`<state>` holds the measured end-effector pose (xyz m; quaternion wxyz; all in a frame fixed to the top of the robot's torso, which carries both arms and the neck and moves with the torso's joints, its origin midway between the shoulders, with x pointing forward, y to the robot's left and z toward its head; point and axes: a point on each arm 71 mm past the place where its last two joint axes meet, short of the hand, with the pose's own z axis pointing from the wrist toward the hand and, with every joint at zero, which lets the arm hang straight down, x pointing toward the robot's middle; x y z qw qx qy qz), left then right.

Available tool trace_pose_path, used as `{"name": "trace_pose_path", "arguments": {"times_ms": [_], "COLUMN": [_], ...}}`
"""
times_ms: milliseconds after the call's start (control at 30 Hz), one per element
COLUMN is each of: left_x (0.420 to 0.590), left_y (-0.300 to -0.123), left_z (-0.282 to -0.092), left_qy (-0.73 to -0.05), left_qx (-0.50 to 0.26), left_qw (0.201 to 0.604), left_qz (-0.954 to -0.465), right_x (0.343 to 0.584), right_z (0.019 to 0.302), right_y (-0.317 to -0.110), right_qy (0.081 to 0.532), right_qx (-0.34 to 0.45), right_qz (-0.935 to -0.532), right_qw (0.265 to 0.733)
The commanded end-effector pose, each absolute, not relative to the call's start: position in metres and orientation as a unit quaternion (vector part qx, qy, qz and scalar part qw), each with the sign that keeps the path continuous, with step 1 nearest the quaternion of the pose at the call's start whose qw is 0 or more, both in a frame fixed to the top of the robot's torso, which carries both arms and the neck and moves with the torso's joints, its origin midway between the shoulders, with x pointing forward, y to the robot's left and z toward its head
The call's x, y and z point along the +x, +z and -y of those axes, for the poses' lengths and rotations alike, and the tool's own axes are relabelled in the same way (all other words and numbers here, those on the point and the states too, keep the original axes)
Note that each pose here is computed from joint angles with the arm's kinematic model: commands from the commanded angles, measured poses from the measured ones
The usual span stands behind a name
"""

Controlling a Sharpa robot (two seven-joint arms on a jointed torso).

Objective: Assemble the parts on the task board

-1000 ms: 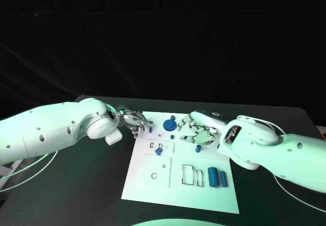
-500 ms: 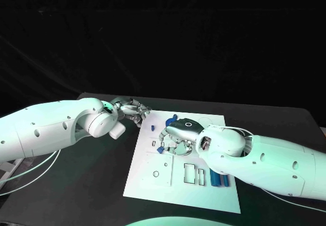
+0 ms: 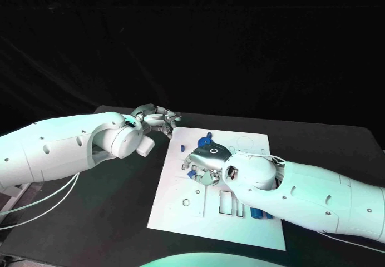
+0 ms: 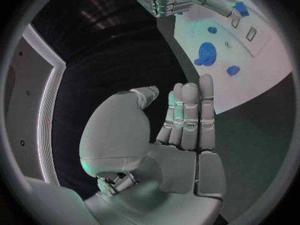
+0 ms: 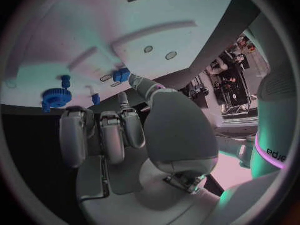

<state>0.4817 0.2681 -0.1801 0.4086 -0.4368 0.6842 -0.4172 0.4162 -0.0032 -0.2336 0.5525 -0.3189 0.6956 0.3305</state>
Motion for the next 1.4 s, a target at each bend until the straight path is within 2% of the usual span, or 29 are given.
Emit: {"name": "trace_pose_path", "arguments": {"times_ms": [33, 300, 1400], "left_x": [0.482, 0.482, 0.483], "left_y": [-0.176, -0.176, -0.177], "left_z": [-0.265, -0.265, -0.260], "left_qy": [-0.436, -0.438, -0.437], "left_qx": [-0.444, -0.443, -0.442], "left_qw": [0.413, 0.413, 0.402], "left_qz": [-0.665, -0.664, -0.672], "right_x": [0.416, 0.414, 0.419], "right_z": [0.001, -0.002, -0.006], "right_y": [-0.236, -0.240, -0.251], "right_qy": [0.314, 0.309, 0.291], "right_qx": [-0.336, -0.347, -0.350], "right_qz": [-0.694, -0.702, -0.702], "right_qw": [0.554, 0.541, 0.548]}}
